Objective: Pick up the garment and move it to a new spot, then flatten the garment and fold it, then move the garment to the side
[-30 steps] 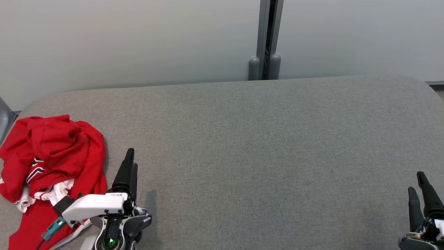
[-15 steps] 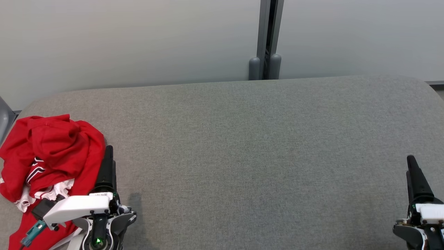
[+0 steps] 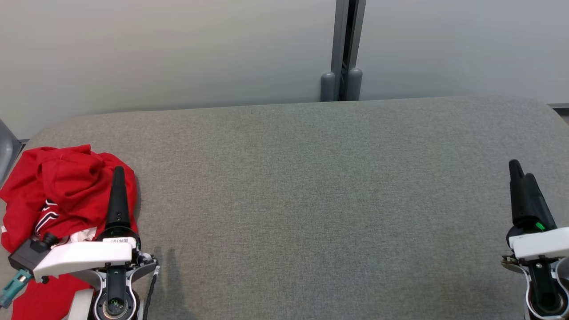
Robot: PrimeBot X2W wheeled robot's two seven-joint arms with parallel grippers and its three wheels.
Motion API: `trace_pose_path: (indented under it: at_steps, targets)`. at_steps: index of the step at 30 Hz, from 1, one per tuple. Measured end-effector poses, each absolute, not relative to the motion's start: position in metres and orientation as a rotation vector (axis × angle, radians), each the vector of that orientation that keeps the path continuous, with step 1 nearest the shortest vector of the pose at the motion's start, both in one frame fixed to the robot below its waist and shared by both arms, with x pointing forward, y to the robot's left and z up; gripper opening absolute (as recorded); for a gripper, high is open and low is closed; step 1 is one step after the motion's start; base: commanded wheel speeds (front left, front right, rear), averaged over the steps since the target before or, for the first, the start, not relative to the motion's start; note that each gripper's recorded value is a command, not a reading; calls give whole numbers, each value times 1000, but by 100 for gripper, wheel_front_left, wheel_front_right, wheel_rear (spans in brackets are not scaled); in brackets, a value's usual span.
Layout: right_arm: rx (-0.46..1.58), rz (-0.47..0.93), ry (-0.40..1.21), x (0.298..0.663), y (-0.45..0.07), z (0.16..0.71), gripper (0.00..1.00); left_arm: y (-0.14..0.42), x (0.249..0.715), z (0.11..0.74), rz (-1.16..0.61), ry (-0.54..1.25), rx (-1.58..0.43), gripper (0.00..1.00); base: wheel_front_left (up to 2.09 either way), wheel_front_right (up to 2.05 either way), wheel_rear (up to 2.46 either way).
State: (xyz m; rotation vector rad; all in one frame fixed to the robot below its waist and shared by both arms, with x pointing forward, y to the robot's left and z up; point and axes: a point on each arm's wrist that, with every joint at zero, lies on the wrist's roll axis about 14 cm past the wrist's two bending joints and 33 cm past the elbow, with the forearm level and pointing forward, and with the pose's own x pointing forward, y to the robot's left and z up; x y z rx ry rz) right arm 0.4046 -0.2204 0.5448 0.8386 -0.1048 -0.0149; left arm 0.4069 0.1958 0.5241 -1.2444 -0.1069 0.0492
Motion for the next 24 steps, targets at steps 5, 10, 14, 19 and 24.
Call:
trace_pose_path:
  at_steps: [5,10,14,19,24]
  targets:
    - [701,35,-145,410,-210,564,100,196,407,544,11,-161,-1122,100,0,0,0]
    - [599,62,-177,412,-204,577,100,189,406,556,-21,-181,-1011,100,0,0,0]
    - [520,79,-194,411,-198,582,100,177,404,561,-36,-172,-890,100,0,0,0]
    - [440,97,-185,411,-189,579,100,162,399,543,-3,-94,-681,100,0,0,0]
    - [368,116,-181,411,-181,576,100,147,397,534,4,-57,-523,100,0,0,0]
